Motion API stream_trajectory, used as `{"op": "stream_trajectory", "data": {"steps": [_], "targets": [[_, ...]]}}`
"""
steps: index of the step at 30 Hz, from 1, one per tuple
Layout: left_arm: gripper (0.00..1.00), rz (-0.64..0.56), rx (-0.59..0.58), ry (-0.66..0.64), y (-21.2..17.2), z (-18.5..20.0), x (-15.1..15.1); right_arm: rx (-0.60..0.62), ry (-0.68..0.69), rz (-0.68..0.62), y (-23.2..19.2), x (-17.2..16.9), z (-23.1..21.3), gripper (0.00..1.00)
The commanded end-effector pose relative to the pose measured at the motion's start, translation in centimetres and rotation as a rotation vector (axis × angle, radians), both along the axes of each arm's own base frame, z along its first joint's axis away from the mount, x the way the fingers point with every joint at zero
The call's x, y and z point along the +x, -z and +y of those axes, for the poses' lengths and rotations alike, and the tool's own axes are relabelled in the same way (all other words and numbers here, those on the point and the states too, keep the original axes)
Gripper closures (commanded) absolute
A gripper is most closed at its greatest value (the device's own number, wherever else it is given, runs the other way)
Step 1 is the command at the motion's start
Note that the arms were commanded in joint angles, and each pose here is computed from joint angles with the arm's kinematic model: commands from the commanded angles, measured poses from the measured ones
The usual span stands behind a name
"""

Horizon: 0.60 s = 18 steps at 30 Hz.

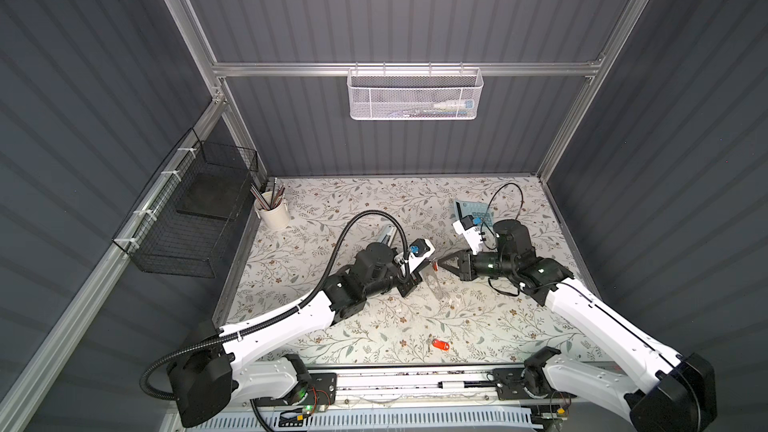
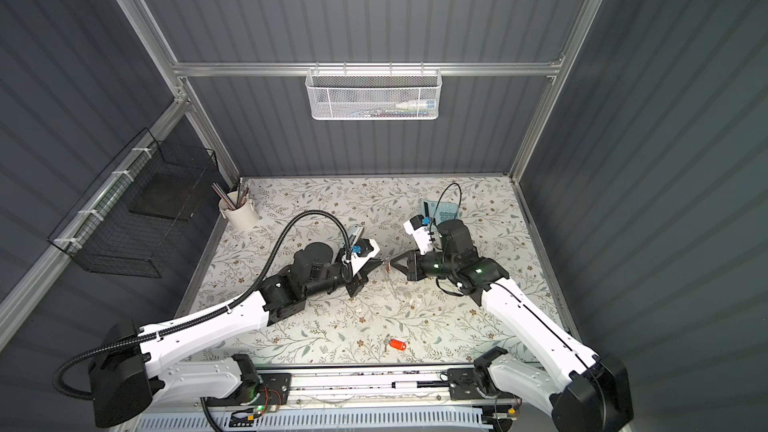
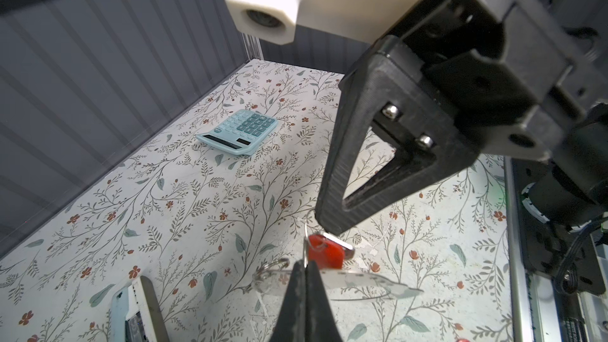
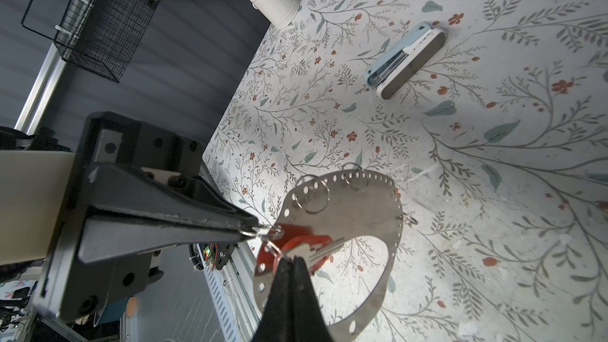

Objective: Put the keys on the keyring

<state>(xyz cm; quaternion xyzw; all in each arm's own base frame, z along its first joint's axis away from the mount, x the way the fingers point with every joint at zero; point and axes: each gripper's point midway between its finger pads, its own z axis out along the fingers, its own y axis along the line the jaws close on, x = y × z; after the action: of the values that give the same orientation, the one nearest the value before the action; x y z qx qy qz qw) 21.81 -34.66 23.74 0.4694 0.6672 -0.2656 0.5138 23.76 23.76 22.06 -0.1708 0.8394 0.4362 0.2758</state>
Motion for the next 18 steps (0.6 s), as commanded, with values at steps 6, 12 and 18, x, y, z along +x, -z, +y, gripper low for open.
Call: {"op": "stream_trajectory", "data": {"steps": [6, 12, 18], "targets": [[1.0, -0.075, -0.049, 0.042, -3.1, -0.7, -0.8, -0.057, 0.027, 0.035, 0.5, 0.6, -0.3, 1.0], [1.0, -0.086, -0.056, 0.037, -3.3, -0.7, -0.8, -0.084, 0.028, 0.078, 1.9, 0.8, -0.2, 1.0], [1.0, -0.114, -0.066, 0.03, -4.0, -0.7, -0.9, -0.097, 0.027, 0.103, 2.5, 1.0, 0.0, 1.0]]}}
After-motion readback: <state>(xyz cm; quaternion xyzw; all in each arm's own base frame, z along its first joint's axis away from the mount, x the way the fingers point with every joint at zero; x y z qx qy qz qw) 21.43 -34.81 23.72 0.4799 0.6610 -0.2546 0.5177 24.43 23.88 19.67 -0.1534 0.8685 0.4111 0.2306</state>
